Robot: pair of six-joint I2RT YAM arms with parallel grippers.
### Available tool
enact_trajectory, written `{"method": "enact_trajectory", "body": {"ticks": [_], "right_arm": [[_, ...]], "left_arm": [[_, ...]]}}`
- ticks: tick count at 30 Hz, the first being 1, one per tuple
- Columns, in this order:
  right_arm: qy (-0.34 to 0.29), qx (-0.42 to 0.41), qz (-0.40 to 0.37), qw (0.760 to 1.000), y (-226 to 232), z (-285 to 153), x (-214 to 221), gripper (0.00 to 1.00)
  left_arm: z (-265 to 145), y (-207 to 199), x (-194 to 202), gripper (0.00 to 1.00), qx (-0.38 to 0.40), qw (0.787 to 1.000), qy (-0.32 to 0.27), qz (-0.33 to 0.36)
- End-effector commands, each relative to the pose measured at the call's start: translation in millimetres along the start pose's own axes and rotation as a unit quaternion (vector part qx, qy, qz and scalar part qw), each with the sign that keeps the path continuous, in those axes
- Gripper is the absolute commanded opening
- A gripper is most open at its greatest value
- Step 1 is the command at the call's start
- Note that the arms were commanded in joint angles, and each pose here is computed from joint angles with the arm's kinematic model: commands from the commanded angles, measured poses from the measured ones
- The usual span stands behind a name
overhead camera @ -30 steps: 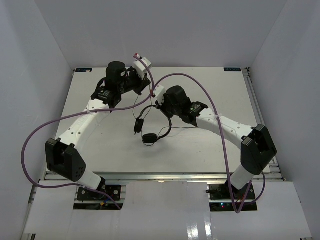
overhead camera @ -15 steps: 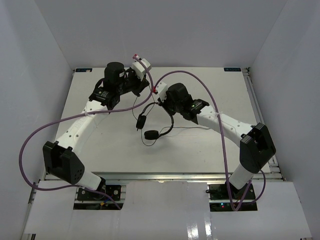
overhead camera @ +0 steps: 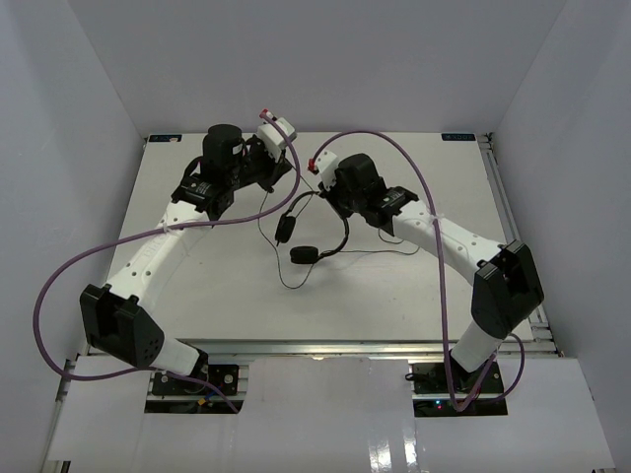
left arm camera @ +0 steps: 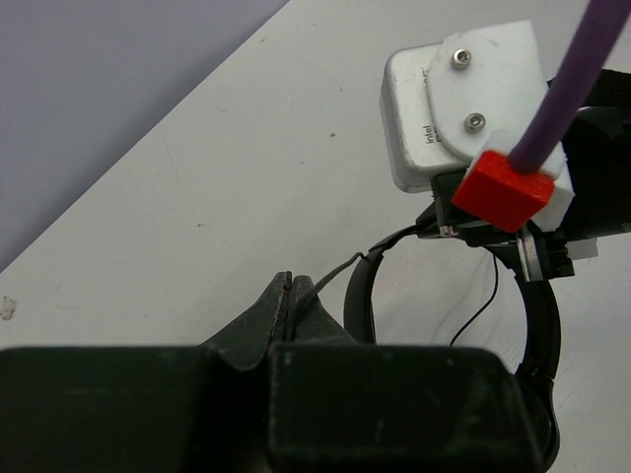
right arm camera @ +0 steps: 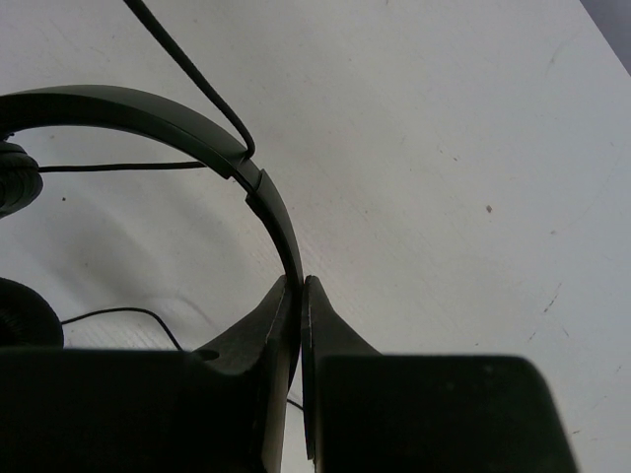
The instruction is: Wrap the headphones
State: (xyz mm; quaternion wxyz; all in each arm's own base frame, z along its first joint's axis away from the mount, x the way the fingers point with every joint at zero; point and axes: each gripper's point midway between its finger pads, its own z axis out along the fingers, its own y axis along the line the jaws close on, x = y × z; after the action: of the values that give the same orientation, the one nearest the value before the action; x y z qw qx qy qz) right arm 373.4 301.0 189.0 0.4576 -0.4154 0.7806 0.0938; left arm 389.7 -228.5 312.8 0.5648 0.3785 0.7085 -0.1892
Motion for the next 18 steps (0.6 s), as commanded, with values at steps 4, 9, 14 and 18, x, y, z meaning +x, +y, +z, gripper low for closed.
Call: {"method": "enact_trajectory", "body": {"ticks": [4, 9, 14, 18], "right_arm": [[-0.001, 0.026, 0.003, 1.0, -17.8, 9.6, -14.4, 0.08], [0.006, 0.024, 0.013, 1.0, -17.9, 16.9, -12.6, 0.08], [0.01, 0.011, 0.024, 1.0, -13.8, 20.4, -14.3, 0.08], [0.012, -0.001, 0.033, 0.999, -9.5, 23.2, -16.1, 0.08]], "left_arm": [[-28.7, -26.9, -39.2, 0.0, 0.052, 0.997, -0.046, -0.037], [-28.8, -45.7, -43.8, 0.0, 0.102, 0.991, -0.051, -0.071], [-22.9, -54.4, -42.8, 0.0, 0.124, 0.987, -0.049, -0.091], [-13.9, -63.9, -41.5, 0.0, 0.141, 0.984, -0.047, -0.101]]}}
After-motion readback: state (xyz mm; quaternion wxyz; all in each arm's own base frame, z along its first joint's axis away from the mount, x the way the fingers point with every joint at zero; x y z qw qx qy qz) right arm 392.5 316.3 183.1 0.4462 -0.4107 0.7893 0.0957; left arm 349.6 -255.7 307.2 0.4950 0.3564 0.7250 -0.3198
